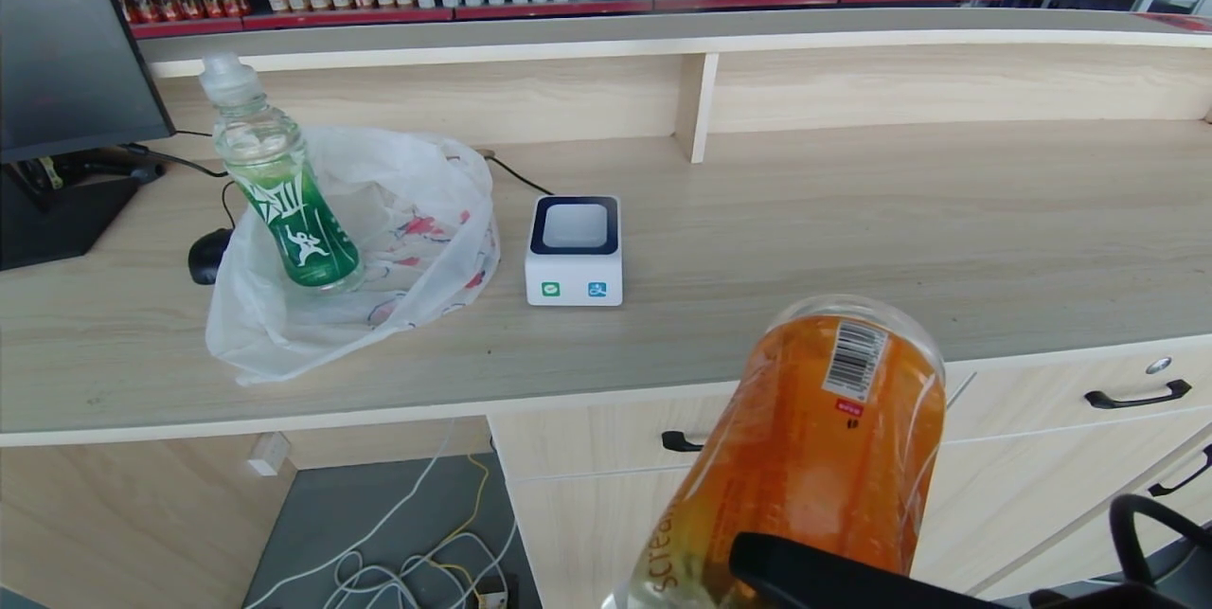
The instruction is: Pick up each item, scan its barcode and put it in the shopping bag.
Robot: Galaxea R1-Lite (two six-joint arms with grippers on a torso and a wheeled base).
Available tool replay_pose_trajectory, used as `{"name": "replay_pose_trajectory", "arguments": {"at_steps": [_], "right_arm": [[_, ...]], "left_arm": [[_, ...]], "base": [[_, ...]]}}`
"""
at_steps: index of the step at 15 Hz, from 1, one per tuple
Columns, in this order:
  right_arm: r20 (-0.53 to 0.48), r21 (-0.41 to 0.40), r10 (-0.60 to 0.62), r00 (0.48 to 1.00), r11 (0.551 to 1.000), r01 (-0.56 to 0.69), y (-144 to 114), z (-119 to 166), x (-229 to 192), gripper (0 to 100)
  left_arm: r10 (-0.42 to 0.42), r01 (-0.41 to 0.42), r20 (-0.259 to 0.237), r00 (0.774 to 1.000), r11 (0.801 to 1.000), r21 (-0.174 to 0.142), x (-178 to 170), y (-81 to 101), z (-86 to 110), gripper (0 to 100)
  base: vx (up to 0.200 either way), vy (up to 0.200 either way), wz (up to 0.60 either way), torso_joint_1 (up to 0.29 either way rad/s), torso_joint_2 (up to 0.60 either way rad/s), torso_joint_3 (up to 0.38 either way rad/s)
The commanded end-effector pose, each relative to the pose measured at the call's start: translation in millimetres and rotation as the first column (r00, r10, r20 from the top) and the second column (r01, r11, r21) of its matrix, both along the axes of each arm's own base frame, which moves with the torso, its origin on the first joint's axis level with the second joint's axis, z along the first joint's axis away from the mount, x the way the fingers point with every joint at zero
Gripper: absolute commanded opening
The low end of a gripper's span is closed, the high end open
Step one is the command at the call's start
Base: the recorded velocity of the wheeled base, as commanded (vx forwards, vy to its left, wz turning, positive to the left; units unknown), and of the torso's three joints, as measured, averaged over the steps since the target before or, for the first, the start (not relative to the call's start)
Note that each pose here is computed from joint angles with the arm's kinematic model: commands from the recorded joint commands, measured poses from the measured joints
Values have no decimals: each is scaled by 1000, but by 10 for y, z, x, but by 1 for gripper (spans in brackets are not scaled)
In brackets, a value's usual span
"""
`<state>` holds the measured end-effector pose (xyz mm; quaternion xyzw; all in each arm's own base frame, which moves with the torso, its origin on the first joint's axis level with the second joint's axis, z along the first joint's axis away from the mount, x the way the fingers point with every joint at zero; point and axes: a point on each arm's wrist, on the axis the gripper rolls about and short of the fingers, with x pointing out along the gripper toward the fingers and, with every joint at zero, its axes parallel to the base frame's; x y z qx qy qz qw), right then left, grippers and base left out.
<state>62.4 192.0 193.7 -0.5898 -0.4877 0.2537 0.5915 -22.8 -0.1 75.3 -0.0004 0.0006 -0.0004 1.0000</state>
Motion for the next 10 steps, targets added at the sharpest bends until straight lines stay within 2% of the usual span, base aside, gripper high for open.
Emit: {"name": "replay_pose_trajectory", "arguments": {"at_steps": [1,4,8,10], "right_arm": [[-11,-3,3,1000,1000,-3,-1,-16,-2,0],[-50,5,10,999,1000,-10,-7,-37,-2,0],[-201,25,49,978,999,-45,-12,-145,-4,0],[-273,72,75,959,996,-57,-22,-129,-3,0]], "left_arm": [[-1,1,0,1000,1000,-1,0,0,0,100],[-1,1,0,1000,1000,-1,0,0,0,100],[-1,1,1,1000,1000,-1,0,0,1,100],[-1,1,0,1000,1000,-1,0,0,0,100]], "base": [[0,0,0,0,0,0],[0,0,0,0,0,0],[0,0,0,0,0,0],[0,0,0,0,0,0]]}}
